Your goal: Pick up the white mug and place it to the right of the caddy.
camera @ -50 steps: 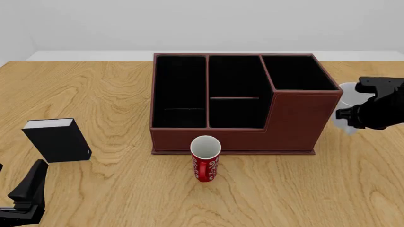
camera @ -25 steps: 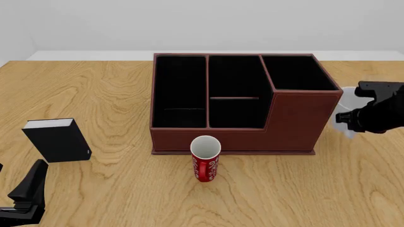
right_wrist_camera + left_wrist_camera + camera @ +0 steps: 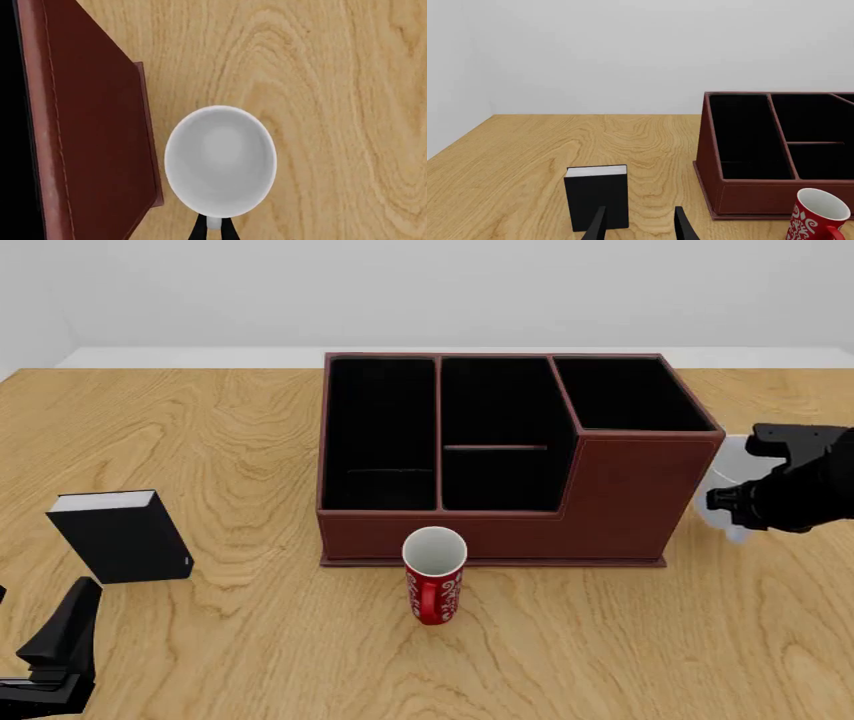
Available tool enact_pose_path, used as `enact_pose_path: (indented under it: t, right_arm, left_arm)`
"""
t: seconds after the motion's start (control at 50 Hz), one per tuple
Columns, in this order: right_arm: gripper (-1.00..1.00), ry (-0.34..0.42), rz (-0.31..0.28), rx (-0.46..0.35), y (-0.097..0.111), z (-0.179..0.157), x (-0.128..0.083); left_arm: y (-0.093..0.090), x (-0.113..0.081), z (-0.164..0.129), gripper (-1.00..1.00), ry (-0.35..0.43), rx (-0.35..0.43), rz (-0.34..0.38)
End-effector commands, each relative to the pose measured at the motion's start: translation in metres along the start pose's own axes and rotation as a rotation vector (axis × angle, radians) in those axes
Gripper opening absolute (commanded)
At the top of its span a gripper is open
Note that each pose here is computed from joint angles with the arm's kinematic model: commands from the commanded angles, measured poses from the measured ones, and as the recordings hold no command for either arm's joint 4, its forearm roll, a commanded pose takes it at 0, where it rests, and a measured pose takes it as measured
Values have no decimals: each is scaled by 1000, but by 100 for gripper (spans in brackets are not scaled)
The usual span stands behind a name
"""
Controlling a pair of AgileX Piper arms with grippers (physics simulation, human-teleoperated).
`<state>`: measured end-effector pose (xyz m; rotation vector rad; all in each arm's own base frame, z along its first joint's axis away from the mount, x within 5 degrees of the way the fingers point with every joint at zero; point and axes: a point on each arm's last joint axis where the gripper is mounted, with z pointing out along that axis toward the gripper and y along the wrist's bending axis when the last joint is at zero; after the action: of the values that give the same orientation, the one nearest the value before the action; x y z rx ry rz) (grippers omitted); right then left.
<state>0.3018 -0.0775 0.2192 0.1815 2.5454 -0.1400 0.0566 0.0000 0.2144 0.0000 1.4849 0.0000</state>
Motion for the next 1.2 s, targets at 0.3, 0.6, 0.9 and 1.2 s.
enact_pose_path:
  t: [0.3,0.6,0.9,1.2]
  right_arm:
    - [-100,7,9,-4,3,6,5]
    - [-100,8,4,-11,7,7,5]
    - [-100,22,3,-16,9,13,8]
    - [-100,40,4,-13,7,20,12]
  left_arm:
    - [0,0,0,100,0,0,0]
    - [0,0,0,100,0,0,0]
    - [0,0,0,100,0,0,0]
    - [0,0,0,100,0,0,0]
